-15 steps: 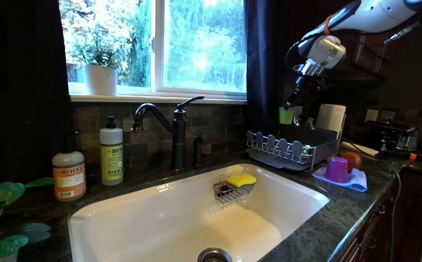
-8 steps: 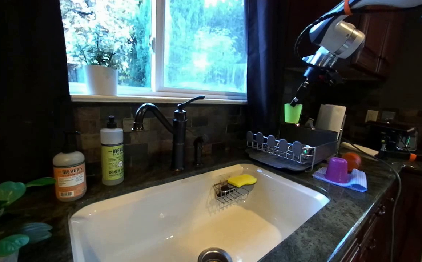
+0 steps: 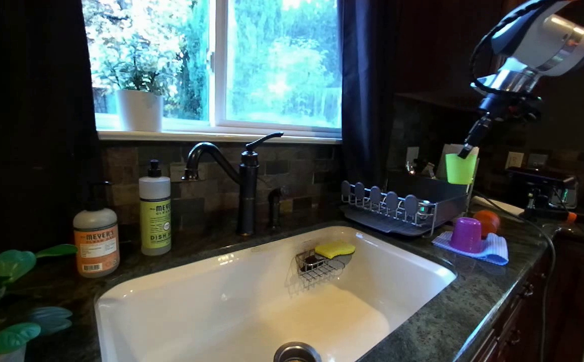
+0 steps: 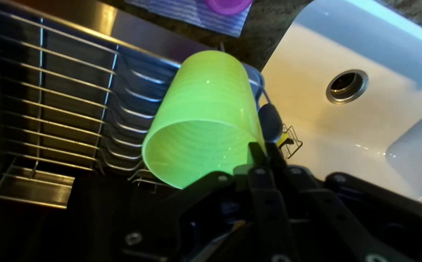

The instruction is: Move the yellow cup on the drying rack and place it next to the purple cup

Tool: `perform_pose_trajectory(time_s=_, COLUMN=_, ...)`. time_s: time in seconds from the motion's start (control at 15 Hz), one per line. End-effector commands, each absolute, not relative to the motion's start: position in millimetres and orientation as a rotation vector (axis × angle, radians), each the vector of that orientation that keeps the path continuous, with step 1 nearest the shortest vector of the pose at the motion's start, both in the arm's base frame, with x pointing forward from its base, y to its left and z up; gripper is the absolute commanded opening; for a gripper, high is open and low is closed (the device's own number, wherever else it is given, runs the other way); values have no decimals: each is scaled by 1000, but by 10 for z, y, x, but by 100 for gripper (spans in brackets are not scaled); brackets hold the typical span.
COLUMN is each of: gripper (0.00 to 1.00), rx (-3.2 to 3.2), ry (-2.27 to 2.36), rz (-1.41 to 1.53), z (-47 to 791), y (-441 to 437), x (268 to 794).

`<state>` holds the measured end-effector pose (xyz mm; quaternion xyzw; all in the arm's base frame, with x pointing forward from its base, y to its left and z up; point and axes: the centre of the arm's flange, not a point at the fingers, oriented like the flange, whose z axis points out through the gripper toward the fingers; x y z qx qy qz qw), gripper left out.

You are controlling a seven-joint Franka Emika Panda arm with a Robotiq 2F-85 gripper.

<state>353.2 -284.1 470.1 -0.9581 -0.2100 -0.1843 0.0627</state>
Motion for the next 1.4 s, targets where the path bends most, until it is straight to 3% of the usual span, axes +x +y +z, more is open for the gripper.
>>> perform_pose_trajectory(time_s=0.0, gripper=1, rx=-2919, ry=-645, rz=-651, z=4634, y=-2593, x=2890)
perform_pose_trajectory(time_s=0.33, gripper=1, rx=-2963, ry=-535, rz=-635, z=4274, y=-2529, x=2919)
perform_pose_trajectory(time_s=0.87, gripper=1, rx=-2939, ry=-624, rz=-266, z=3724, y=-1853, x=2962)
perform_pose_trajectory(time_s=1.33, gripper=1, rx=-2976, ry=-633, rz=-349, z=3323, y=-1729, x=3113)
